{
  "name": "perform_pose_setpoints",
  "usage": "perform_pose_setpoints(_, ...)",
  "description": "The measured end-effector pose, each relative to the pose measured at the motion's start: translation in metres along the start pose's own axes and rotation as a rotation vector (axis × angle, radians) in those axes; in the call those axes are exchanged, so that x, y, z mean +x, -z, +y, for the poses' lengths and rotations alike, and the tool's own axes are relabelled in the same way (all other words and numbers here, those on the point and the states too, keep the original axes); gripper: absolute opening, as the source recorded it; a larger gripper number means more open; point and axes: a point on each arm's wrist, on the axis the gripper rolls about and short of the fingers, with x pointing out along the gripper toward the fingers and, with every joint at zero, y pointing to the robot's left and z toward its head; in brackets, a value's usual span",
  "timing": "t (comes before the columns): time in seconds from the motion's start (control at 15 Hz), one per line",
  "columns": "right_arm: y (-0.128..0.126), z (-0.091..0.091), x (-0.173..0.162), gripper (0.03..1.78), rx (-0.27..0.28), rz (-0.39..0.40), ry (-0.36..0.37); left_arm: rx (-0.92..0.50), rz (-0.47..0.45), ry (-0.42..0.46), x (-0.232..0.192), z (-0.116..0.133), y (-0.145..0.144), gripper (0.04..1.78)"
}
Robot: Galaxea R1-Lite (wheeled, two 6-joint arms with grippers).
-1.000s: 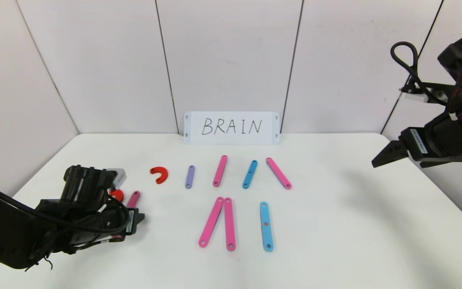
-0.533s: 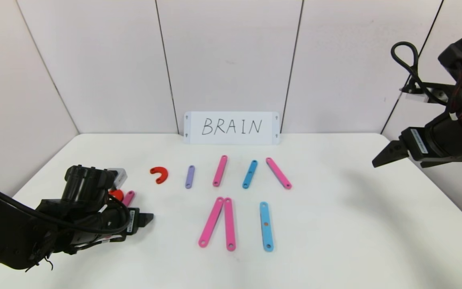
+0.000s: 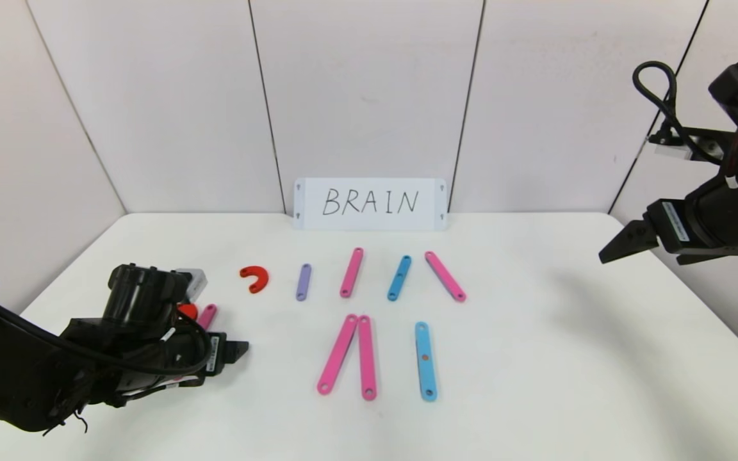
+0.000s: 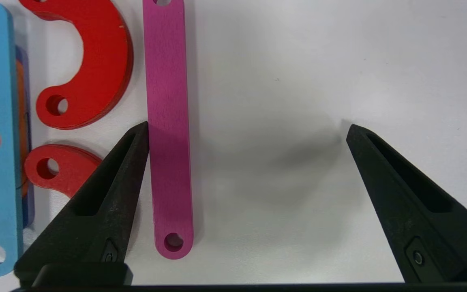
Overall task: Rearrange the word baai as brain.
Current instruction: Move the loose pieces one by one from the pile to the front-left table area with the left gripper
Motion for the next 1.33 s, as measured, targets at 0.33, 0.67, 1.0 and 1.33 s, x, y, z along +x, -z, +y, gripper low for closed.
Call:
perform_pose_setpoints(0.33, 0.0, 0.0, 0.0, 1.72, 0.0, 0.001, 0.0, -0.029, -0.009, 0.007, -0.001, -0.002, -0.002, 1.68)
perform_pose_setpoints(0.67, 0.0, 0.0, 0.0, 1.72, 0.0, 0.002, 0.0, -0.016, -0.004, 0.019, -0.001, -0.007, 0.0, 1.68)
perform_pose_setpoints(1.0, 0.0, 0.0, 0.0, 1.72, -0.002, 0.002, 0.0, -0.009, -0.004, 0.029, -0.002, -0.011, 0.001, 1.68)
perform_pose_setpoints(1.33, 0.001, 0.002, 0.001, 1.72, -0.011, 0.007, -0.002, -0.018, -0.014, 0.01, -0.001, -0.01, -0.002, 1.68)
